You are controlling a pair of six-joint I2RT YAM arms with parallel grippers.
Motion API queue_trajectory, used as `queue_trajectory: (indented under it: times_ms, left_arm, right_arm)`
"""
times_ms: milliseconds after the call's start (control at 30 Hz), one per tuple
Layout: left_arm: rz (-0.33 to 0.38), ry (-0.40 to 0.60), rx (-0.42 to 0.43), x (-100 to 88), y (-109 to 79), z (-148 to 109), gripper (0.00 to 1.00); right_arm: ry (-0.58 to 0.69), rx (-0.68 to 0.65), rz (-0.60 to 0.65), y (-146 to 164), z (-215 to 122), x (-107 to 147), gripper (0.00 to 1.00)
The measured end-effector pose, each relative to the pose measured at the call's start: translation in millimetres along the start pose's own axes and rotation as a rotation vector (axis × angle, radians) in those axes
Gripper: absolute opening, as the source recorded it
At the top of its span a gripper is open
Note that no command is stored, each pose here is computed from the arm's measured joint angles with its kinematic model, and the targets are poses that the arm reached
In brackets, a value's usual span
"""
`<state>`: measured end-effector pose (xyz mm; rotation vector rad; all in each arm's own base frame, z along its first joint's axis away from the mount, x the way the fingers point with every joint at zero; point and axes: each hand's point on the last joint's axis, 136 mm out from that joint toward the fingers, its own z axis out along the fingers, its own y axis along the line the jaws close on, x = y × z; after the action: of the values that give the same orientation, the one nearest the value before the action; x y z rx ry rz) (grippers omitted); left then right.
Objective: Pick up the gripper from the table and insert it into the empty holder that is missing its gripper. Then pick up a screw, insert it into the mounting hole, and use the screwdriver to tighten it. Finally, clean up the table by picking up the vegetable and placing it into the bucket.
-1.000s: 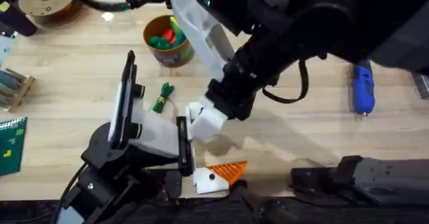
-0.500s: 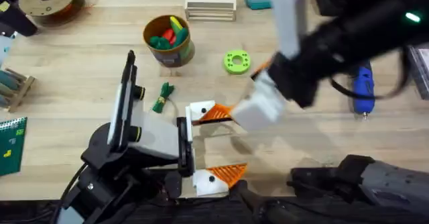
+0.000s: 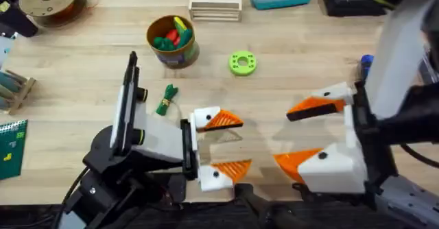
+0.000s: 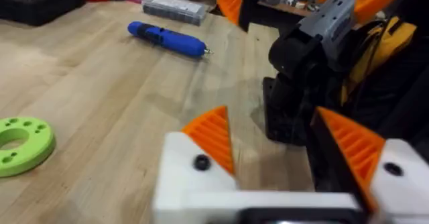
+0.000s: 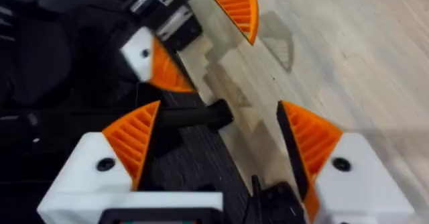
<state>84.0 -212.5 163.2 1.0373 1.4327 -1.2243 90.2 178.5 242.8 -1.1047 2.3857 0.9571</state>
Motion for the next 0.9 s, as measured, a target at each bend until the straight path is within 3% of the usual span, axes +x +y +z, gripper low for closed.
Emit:
queue_trajectory:
  times_ms: [133,200,267,533,733,900]
  left_arm:
    - [0.002,-0.010,-0.054,-1.9,9.2,-0.3,0.136]
    - [0.007,-0.015,-0.083,-2.9,14.3,-0.6,0.013]
    - [0.009,-0.024,-0.137,-4.7,23.3,-1.7,0.005]
    - [0.011,-0.031,-0.181,-6.2,30.8,-2.9,0.004]
    - [0.012,-0.038,-0.222,-7.6,37.6,-4.3,0.004]
    - [0.012,-0.039,-0.225,-7.7,38.2,-4.5,0.004]
  right_arm:
    - [-0.012,-0.017,-0.007,4.2,-1.6,-0.6,0.990]
    - [-0.013,-0.025,-0.007,5.3,-1.2,-0.8,0.990]
    - [-0.012,-0.032,-0.006,6.3,-0.9,-0.5,0.992]
    - [-0.004,-0.011,0.012,1.6,0.4,-0.2,0.991]
    - [0.040,0.125,0.202,-49.1,18.1,-14.7,0.991]
    - [0.071,0.251,0.327,-89.8,18.8,-11.3,0.991]
